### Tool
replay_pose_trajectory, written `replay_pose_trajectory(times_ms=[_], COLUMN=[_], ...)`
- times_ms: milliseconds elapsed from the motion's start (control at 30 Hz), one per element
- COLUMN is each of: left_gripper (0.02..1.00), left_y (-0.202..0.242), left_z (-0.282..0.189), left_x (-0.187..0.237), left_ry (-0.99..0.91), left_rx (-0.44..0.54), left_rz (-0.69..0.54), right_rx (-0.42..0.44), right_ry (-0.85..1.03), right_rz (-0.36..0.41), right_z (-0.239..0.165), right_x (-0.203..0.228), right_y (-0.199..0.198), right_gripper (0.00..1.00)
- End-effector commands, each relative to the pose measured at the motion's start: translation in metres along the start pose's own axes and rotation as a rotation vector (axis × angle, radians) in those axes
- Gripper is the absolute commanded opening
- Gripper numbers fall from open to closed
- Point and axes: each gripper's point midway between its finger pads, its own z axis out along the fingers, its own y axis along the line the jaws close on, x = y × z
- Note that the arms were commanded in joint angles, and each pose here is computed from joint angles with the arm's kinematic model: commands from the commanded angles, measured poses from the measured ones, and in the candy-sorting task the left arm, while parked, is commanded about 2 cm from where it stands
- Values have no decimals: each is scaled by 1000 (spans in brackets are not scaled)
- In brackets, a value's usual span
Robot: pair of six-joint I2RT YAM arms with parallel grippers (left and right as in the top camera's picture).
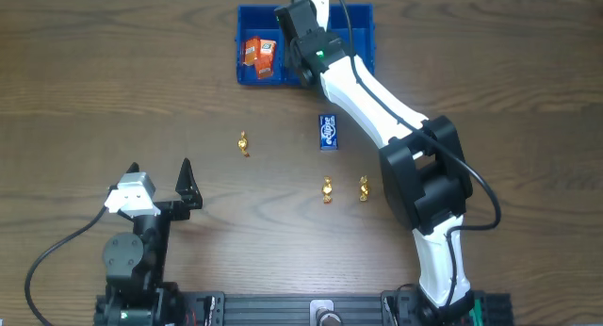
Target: Sort Candies Into Trays
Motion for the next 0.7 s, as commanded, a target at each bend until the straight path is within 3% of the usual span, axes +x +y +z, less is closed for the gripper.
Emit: replay_pose_trajectory(times_ms=[33, 133, 267, 500, 600, 700], left_gripper=[998, 998, 998, 998, 996, 998], left_y=[6, 6, 6, 6, 6, 6], left_z=[1, 1, 1, 1, 1, 1], left_x=[17, 17, 17, 17, 17, 17], left_ry=[49, 49, 49, 49, 49, 49], left_rx=[-22, -22, -22, -22, -22, -22], left_rz=[7, 7, 7, 7, 7, 7], right_rx=[-13, -18, -33, -50, -38, 12], right_ry=[-30, -39, -63, -97, -19, 135], right_rz=[-8, -5, 4, -40, -53, -22], right_z=[-7, -7, -16, -96, -119, -110], right_x=[-12, -14, -23, -44, -5, 61], right_y=[6, 8, 10, -2, -13, -28], right_gripper=[312, 546, 739, 809, 812, 812])
